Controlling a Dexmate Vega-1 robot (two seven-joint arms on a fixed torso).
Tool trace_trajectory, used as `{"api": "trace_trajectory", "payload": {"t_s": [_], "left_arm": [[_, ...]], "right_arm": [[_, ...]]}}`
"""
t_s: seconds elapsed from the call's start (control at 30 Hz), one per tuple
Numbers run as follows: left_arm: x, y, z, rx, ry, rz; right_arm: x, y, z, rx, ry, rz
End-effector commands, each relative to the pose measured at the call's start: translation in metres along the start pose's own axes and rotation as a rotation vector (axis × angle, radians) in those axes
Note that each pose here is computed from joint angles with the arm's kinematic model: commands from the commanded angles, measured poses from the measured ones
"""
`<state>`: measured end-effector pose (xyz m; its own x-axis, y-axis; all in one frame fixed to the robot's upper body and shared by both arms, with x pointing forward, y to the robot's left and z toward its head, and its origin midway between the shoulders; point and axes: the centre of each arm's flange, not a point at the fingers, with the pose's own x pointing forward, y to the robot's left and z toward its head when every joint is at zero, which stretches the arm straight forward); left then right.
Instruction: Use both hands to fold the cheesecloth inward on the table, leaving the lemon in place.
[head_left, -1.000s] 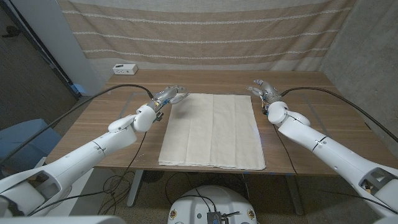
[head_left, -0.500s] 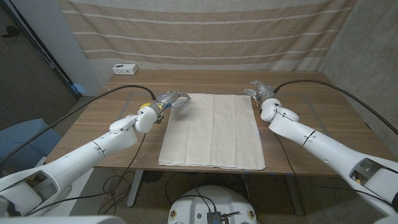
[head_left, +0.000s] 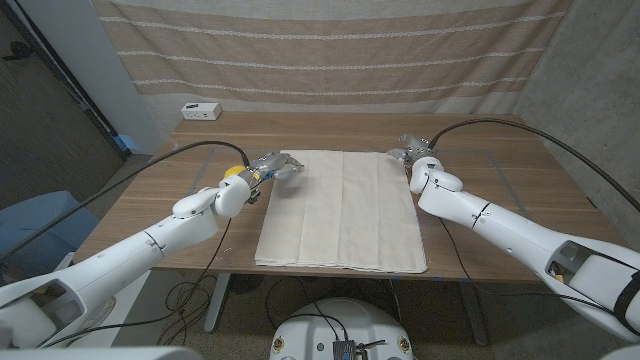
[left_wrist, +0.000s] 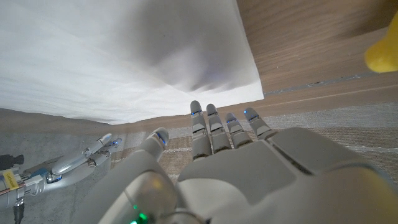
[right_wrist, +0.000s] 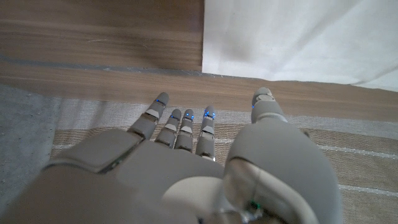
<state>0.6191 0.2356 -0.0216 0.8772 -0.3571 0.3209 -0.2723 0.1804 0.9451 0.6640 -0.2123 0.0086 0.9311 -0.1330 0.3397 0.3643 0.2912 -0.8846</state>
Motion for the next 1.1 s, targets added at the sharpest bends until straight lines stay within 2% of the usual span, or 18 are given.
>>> {"api": "trace_trajectory", "payload": {"t_s": [0.03,0.2,0.3,0.43,0.57,0.67,0.77,1.1], "left_arm": [[-0.005,-0.005,-0.004,0.012,0.024,-0.055],[-0.005,-0.005,-0.005,0.015,0.025,-0.06],[-0.005,-0.005,-0.006,0.014,0.027,-0.061],[-0.004,-0.006,-0.008,0.011,0.031,-0.065],[-0.003,-0.006,-0.011,0.009,0.035,-0.067],[-0.003,-0.006,-0.012,0.008,0.039,-0.069],[-0.003,-0.006,-0.013,0.007,0.041,-0.07],[-0.002,-0.007,-0.016,0.0,0.044,-0.07]], "right_arm": [[0.005,0.013,0.002,-0.085,0.061,0.011],[0.007,0.018,0.003,-0.143,0.116,0.004],[0.006,0.019,0.002,-0.141,0.135,-0.005],[0.006,0.021,0.002,-0.145,0.13,0.007],[0.01,0.022,-0.001,-0.085,0.125,0.062],[0.011,0.022,-0.001,-0.066,0.121,0.063],[0.011,0.021,0.0,-0.061,0.102,0.053],[0.008,0.023,0.007,-0.075,0.038,-0.047]]}}
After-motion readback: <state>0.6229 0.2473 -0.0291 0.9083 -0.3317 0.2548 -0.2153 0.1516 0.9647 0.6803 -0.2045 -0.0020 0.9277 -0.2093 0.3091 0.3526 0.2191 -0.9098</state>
